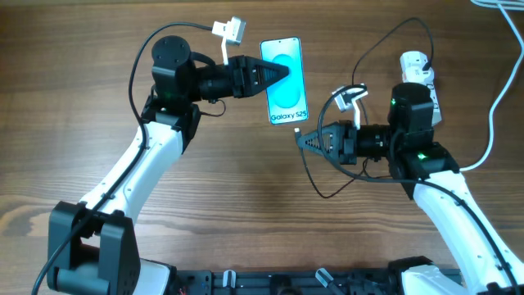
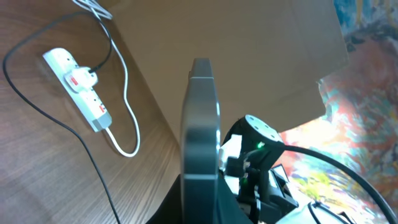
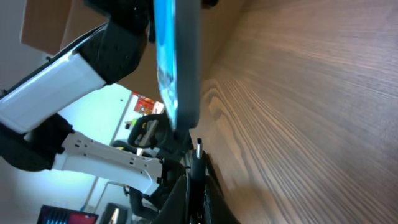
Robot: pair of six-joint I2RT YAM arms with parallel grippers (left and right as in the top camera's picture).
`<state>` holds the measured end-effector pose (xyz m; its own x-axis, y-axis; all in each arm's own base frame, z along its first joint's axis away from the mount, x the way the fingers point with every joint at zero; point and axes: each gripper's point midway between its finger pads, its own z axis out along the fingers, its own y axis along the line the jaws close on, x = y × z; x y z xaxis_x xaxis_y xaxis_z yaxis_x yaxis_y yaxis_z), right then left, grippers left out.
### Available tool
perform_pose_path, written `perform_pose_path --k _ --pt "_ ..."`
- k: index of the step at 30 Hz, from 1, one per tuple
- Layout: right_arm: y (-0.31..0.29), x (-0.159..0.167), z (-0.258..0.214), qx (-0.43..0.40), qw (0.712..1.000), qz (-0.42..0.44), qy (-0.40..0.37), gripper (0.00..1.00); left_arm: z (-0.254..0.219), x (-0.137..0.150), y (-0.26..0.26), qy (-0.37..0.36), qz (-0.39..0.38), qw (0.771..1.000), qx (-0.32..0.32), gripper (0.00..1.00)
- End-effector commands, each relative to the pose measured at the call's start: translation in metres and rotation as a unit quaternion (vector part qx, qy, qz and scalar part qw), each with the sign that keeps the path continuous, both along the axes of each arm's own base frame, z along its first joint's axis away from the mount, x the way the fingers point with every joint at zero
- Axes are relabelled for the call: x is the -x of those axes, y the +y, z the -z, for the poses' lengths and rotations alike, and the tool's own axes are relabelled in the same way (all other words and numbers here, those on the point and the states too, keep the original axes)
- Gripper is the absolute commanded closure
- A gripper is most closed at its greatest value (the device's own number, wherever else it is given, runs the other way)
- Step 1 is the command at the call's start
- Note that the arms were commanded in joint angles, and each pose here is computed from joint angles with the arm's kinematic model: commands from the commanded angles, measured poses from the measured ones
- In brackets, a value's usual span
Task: Plug charger to phone and switch on socket
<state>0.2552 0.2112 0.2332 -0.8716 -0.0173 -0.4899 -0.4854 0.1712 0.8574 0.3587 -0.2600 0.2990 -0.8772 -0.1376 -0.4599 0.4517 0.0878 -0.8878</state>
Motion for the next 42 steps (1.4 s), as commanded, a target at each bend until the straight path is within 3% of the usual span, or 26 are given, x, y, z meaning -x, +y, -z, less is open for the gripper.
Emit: perform_pose_path --k 1,11,20,27,42 --pt "0.003 0.002 -0.007 -0.021 0.999 -0.023 0.011 0.96 -0.010 -0.004 -0.007 -0.023 -0.020 1.000 0.002 0.96" --pt "0.005 0.000 -0.022 -0.047 0.997 -0.049 -0.034 0.96 -0.043 -0.018 0.004 -0.052 -0.061 0.995 0.051 0.96" --pt "0.007 -0.018 -0.021 -0.056 0.996 -0.045 -0.051 0.96 -0.043 -0.014 0.003 -0.041 -0.050 0.997 0.051 0.96" --pt "0.007 -0.011 -0.037 -0.073 0.992 -0.074 -0.077 0.96 -0.037 -0.015 0.007 -0.025 -0.047 0.998 0.044 0.96" --pt "-0.002 -0.023 -0.037 -0.070 0.994 -0.044 -0.067 0.96 -0.036 -0.016 0.011 -0.015 -0.046 0.998 0.046 0.96"
